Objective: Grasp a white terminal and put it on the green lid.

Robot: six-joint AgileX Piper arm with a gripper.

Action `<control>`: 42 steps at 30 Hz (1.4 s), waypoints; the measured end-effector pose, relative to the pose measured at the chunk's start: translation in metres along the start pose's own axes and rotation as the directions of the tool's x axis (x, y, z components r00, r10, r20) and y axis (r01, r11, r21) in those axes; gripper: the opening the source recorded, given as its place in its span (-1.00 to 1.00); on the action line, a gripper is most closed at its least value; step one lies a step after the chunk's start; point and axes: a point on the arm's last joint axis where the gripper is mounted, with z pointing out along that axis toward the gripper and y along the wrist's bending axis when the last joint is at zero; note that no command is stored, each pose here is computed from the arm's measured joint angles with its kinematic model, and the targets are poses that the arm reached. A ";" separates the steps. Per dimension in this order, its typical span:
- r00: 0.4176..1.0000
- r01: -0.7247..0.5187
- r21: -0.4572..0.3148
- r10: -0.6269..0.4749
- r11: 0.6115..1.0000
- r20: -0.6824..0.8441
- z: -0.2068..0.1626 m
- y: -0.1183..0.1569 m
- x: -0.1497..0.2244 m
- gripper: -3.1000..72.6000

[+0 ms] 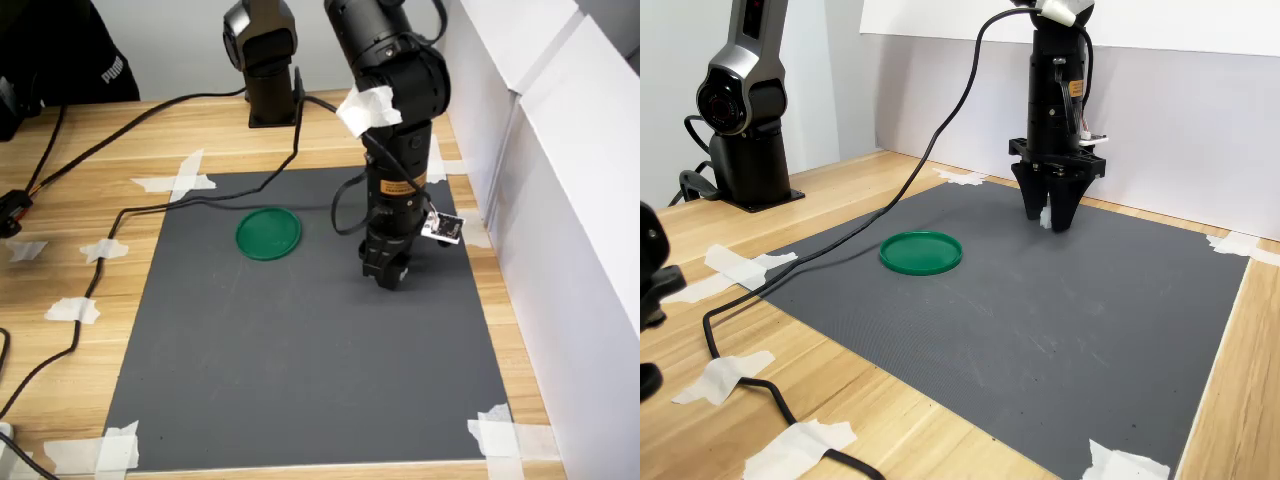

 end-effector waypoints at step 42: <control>0.959 -0.282 0.035 0.283 0.959 -0.021 -0.129 -0.012 0.111 -0.69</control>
